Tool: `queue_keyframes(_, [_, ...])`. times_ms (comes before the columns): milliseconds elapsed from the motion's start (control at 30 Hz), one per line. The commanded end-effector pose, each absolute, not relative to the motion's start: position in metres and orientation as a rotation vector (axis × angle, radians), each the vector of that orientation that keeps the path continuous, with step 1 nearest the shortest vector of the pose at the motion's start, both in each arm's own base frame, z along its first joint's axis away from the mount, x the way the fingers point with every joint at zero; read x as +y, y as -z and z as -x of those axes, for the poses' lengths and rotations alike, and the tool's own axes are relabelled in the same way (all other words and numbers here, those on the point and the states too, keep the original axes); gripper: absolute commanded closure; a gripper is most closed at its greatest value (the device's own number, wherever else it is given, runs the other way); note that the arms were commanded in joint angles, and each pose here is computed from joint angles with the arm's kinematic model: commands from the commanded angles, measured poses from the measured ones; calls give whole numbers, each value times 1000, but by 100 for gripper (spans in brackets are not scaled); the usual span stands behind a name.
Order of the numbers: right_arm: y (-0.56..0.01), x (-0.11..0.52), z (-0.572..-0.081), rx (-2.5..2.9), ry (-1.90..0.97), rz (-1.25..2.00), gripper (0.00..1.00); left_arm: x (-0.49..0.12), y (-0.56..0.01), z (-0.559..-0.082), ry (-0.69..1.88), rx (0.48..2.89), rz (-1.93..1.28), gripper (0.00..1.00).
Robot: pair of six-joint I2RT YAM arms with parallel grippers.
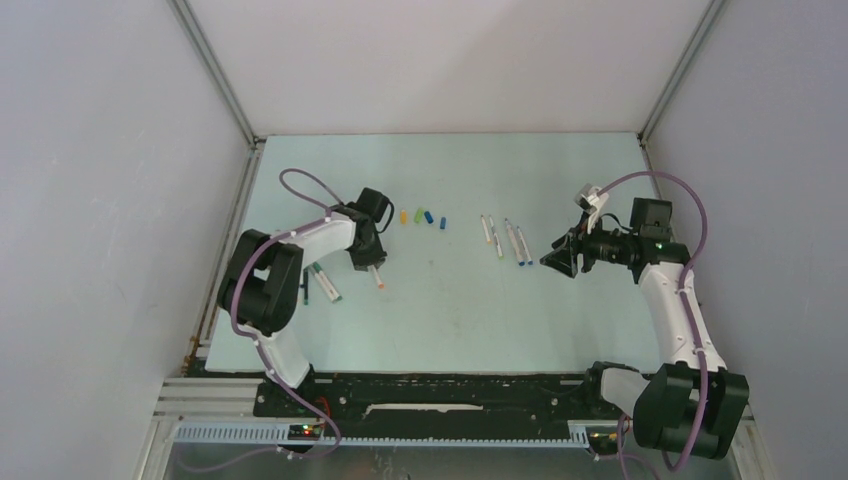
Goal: Open the pen caps
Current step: Pick up the pen from the center of the board.
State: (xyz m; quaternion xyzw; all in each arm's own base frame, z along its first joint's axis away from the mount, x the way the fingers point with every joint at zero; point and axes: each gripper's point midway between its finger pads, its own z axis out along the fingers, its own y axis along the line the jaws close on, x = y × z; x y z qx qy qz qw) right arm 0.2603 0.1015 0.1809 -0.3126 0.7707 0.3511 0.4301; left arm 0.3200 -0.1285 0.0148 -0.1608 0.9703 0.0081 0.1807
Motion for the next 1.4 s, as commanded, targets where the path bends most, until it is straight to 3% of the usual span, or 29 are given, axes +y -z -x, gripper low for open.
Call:
queue_keyframes(0, [-194,105,-261,1855,-857,816,41,-135,-17,-326,4,2738,455,68])
queue_keyframes(333, [-212,118,-249,1783,-962,822,38,-144,-26,-319,157,2688,452,86])
queue_keyframes(633, [-213,158,-225,1741,-1204,874,34,-181,-92,-309,544,2412,334,100])
queue_keyframes(900, [-215,187,-206,1703,-1423,858,34,-262,-177,-283,1059,1988,151,100])
queue_keyframes(1367, [-202,212,-232,1865,-1413,612,34,-368,-246,-258,1290,1840,31,100])
